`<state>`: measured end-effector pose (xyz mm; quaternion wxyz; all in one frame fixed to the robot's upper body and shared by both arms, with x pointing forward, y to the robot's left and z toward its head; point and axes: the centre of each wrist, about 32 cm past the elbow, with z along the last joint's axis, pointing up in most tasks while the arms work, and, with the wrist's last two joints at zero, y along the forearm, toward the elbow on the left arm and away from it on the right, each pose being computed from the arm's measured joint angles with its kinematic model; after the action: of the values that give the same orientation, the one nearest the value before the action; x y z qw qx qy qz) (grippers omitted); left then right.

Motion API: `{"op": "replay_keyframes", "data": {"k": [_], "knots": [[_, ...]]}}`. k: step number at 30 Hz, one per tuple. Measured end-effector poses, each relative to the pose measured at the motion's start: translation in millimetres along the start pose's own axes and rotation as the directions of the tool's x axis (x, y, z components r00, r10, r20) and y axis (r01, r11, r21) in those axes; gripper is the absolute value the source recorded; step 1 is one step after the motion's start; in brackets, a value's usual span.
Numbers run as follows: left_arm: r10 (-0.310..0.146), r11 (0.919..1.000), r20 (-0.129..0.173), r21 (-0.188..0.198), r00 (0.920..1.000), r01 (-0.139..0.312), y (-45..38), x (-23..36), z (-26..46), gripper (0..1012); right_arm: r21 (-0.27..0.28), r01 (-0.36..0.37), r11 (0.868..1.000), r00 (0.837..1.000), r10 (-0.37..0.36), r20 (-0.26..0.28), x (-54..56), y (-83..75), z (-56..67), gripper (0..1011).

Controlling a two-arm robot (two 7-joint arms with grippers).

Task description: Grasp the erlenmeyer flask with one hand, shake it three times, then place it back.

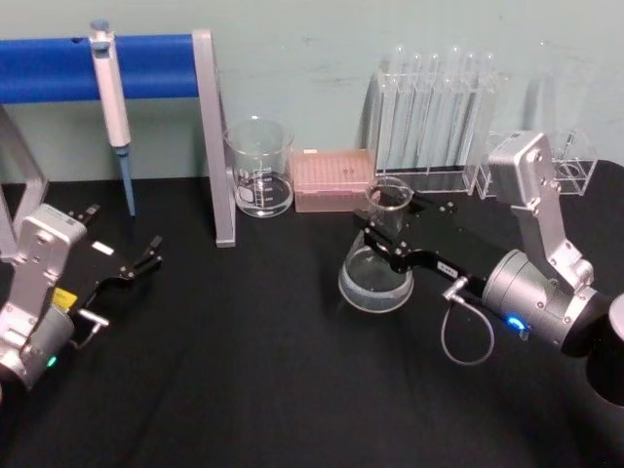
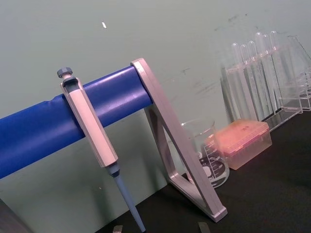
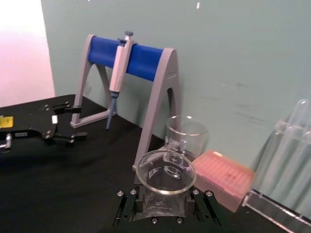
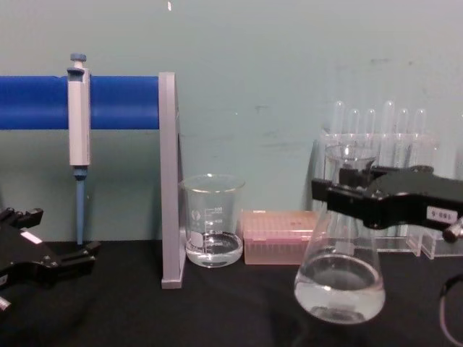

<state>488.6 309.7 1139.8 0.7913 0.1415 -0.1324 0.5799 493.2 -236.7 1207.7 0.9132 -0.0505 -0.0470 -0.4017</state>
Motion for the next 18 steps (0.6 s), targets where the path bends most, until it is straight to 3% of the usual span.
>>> {"op": "replay_keyframes", "data": {"k": [18], "knots": [[0.0, 1.0, 0.0, 0.0, 1.0, 0.0, 0.0, 0.0, 0.0, 1001, -0.041, -0.078, 0.996, 0.997, 0.078, -0.018, -2.9, 9.6, -19.1, 451]]}}
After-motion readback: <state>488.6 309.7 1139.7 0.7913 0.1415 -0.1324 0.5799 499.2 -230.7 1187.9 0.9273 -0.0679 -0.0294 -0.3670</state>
